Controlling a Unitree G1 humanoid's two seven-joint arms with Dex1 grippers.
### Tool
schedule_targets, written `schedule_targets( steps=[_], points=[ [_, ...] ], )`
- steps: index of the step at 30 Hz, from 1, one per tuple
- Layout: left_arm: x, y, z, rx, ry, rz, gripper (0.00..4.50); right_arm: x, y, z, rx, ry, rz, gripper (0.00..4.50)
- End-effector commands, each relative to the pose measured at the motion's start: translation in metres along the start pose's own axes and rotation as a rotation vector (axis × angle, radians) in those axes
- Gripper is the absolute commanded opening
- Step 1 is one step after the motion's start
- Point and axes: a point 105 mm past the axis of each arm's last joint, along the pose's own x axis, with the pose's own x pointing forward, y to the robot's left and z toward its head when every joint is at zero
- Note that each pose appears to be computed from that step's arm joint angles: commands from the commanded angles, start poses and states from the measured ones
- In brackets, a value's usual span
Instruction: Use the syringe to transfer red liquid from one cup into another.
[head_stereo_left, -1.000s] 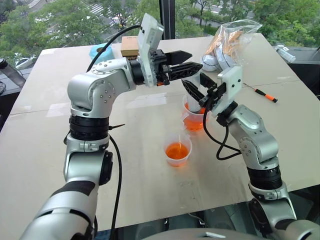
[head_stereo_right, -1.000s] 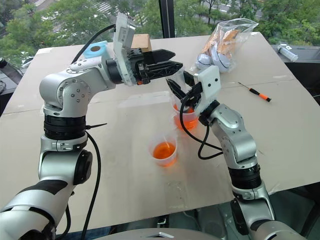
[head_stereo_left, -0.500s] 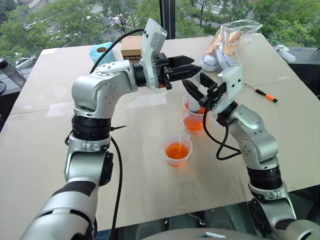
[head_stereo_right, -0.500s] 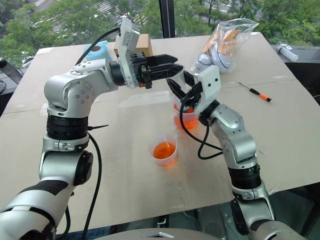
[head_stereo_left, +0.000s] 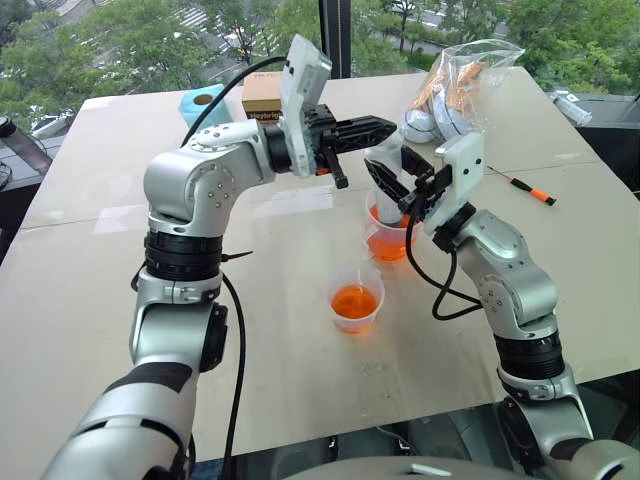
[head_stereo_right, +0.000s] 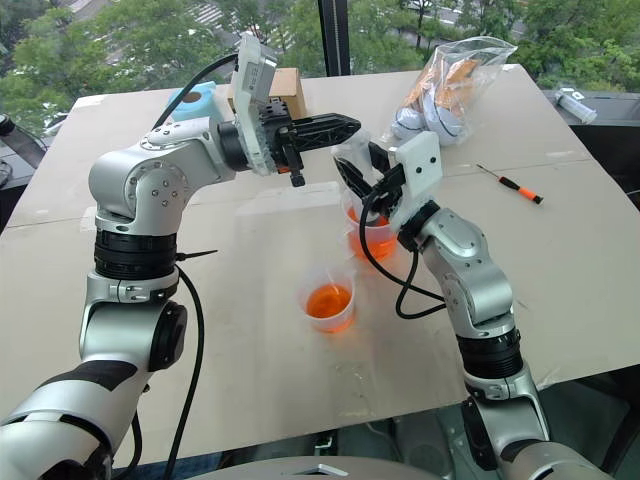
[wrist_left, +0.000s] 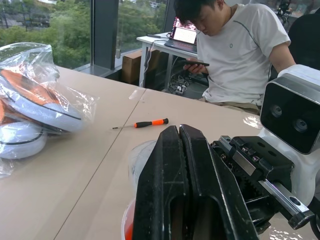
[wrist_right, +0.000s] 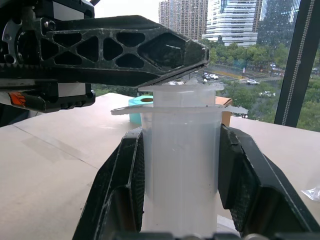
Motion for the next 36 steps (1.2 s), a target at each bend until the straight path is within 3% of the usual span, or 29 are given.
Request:
schedule_targets(
  steps=[1, 4, 7, 22, 26, 27, 36],
  points=[
    [-0.0008, -0.0038, 0.0050, 0.041, -0.013, -0.014, 0.26, 0.0004, 0.0012, 0.0183, -0.023, -0.070, 0.008, 1.49],
    [-0.0008, -0.0044, 0.0037, 0.058, 0.001, -0.012, 1.22, 0.0008, 0.0007, 0.0182, -0.023, -0.070, 0.007, 1.49],
    [0.0005, 0.0003, 0.0005, 0.063, 0.015, 0.023, 2.74, 0.0010, 0.0006, 0.0184, -0.024, -0.071, 0.007, 1.49],
    [-0.0003, -0.0007, 0.0007, 0.045, 0.012, 0.008, 2.74, 0.0014, 0.0013, 0.0185, -0.026, -0.073, 0.010, 1.49],
    [0.0000, -0.0003, -0.0013, 0.025, 0.019, 0.010, 1.55, 0.0013, 0.0013, 0.0188, -0.027, -0.076, 0.008, 1.49],
    [0.0003, 0.0004, -0.0014, 0.019, 0.019, 0.014, 1.42, 0.0013, 0.0013, 0.0189, -0.027, -0.077, 0.008, 1.49],
    [0.0015, 0.0022, 0.0005, 0.018, 0.017, 0.020, 1.42, 0.0004, 0.0012, 0.0186, -0.030, -0.074, 0.007, 1.49]
  ],
)
